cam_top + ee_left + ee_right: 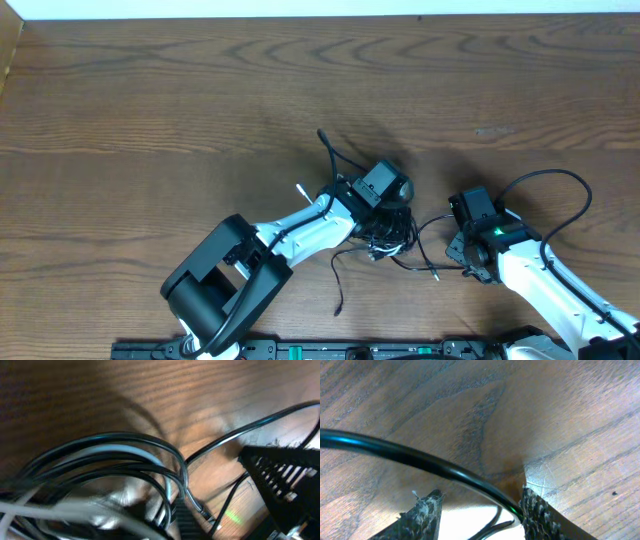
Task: Untangle cables
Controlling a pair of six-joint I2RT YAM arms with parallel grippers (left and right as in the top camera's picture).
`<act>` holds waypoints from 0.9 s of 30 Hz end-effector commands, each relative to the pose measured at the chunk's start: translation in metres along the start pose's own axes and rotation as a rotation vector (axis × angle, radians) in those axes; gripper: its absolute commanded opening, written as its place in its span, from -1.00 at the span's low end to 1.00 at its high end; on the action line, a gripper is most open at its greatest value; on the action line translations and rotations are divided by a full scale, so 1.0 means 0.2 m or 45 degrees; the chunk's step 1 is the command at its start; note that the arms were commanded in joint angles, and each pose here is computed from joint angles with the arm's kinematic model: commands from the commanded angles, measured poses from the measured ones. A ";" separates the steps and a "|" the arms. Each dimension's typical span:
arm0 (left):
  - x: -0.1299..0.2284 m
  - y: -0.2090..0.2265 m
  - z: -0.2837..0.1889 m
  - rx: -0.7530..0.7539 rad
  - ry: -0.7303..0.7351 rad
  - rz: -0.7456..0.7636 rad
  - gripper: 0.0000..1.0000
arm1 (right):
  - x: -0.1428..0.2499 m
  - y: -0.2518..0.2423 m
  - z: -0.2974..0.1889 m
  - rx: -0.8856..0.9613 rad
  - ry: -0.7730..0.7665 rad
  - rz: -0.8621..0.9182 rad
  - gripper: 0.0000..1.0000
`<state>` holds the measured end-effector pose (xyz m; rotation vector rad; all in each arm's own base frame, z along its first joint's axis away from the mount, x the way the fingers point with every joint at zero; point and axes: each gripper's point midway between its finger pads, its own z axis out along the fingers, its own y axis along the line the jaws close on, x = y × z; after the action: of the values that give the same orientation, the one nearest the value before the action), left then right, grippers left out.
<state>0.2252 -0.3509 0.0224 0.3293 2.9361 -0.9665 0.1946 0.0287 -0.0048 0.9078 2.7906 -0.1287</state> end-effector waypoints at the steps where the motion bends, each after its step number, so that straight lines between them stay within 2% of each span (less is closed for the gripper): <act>1: -0.06 -0.05 -0.05 0.070 -0.030 -0.024 -0.85 | 0.03 -0.02 0.01 0.012 0.037 -0.055 -0.05; 4: -0.11 -0.09 -0.15 0.139 -0.065 -0.002 -0.85 | 0.03 -0.01 0.01 0.006 0.035 -0.097 -0.04; 6: -0.13 -0.14 -0.23 0.212 -0.075 0.034 -0.85 | 0.02 0.02 0.01 -0.034 0.035 -0.178 0.03; 7: -0.14 -0.16 -0.30 0.262 -0.082 0.050 -0.85 | 0.02 0.06 0.00 -0.079 0.037 -0.246 0.12; 9: -0.15 -0.24 -0.47 0.417 -0.077 0.124 -0.85 | 0.03 0.20 -0.08 -0.263 0.060 -0.479 0.30; 12: -0.12 -0.26 -0.58 0.502 -0.055 0.174 -0.85 | 0.04 0.38 -0.23 -0.509 0.071 -0.713 0.33; 14: -0.11 -0.24 -0.62 0.523 -0.037 0.179 -0.85 | 0.03 0.47 -0.34 -0.641 0.058 -0.791 0.38; 18: -0.07 -0.14 -0.66 0.515 0.015 0.169 -0.85 | -0.01 0.59 -0.55 -0.827 -0.018 -0.853 0.41; 21: -0.06 -0.07 -0.68 0.491 0.029 0.119 -0.85 | -0.02 0.60 -0.61 -0.873 -0.047 -0.857 0.45; 27: -0.05 -0.09 -0.72 0.560 0.043 0.140 -0.85 | 0.06 0.64 -0.67 -1.000 0.037 -0.867 0.47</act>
<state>0.2418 -0.2782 0.1374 0.4220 2.7392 -1.5127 0.2425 0.1454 0.1100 -0.1669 2.6821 0.7000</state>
